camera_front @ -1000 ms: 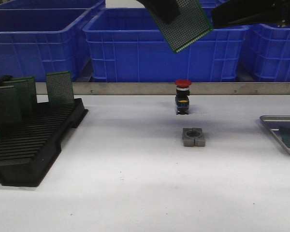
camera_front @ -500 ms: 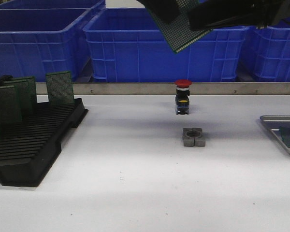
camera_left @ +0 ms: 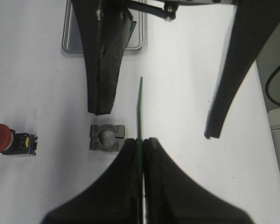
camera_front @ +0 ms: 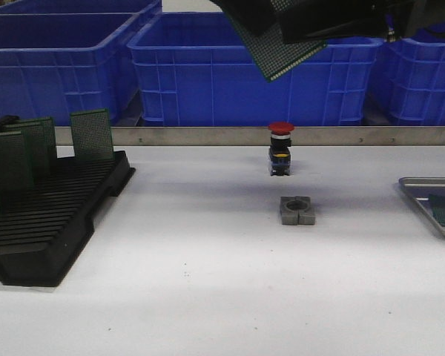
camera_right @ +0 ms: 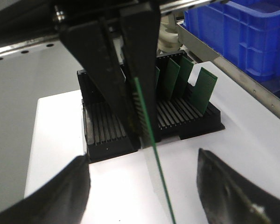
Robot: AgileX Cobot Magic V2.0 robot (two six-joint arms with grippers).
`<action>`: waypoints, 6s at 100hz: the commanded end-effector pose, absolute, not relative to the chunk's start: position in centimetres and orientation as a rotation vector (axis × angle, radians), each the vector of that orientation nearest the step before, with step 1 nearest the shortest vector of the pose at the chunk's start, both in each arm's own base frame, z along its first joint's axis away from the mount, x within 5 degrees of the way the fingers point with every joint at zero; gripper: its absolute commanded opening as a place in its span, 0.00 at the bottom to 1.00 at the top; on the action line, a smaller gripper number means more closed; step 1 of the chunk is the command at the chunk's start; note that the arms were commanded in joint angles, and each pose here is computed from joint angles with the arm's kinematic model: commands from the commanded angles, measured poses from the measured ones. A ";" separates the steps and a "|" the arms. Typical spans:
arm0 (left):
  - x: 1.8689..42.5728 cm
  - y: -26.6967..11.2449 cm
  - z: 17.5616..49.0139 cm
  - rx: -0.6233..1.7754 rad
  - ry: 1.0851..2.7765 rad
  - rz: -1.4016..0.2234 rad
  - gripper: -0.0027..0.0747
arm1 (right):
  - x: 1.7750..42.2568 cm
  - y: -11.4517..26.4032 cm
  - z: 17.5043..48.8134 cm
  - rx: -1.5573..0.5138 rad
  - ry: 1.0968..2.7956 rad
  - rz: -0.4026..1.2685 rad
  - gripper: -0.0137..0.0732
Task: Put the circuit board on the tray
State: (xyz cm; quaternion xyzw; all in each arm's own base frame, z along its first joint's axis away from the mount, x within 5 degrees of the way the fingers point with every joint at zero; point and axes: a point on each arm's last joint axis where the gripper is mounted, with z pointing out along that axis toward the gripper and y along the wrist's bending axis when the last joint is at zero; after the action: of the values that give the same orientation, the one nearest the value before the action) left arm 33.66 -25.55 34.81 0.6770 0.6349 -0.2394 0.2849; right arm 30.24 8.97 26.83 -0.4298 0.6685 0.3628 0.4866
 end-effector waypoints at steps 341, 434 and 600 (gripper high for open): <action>31.6 -25.5 38.4 1.767 1.605 -0.717 0.70 | 32.5 -8.9 17.9 0.425 2.329 0.910 0.15; 31.6 -25.5 38.4 1.767 1.605 -0.717 0.70 | 32.8 -9.6 16.8 0.485 2.346 0.834 0.55; 30.0 -16.7 46.9 1.072 1.748 -0.482 0.70 | 26.7 1.5 34.9 -0.304 1.881 0.492 0.65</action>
State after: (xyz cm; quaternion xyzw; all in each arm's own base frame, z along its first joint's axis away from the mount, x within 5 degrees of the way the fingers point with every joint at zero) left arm 31.43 -18.23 44.13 0.4885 0.7364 -0.1991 0.4237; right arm 27.84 1.01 32.07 -0.1141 0.8271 0.2174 0.5055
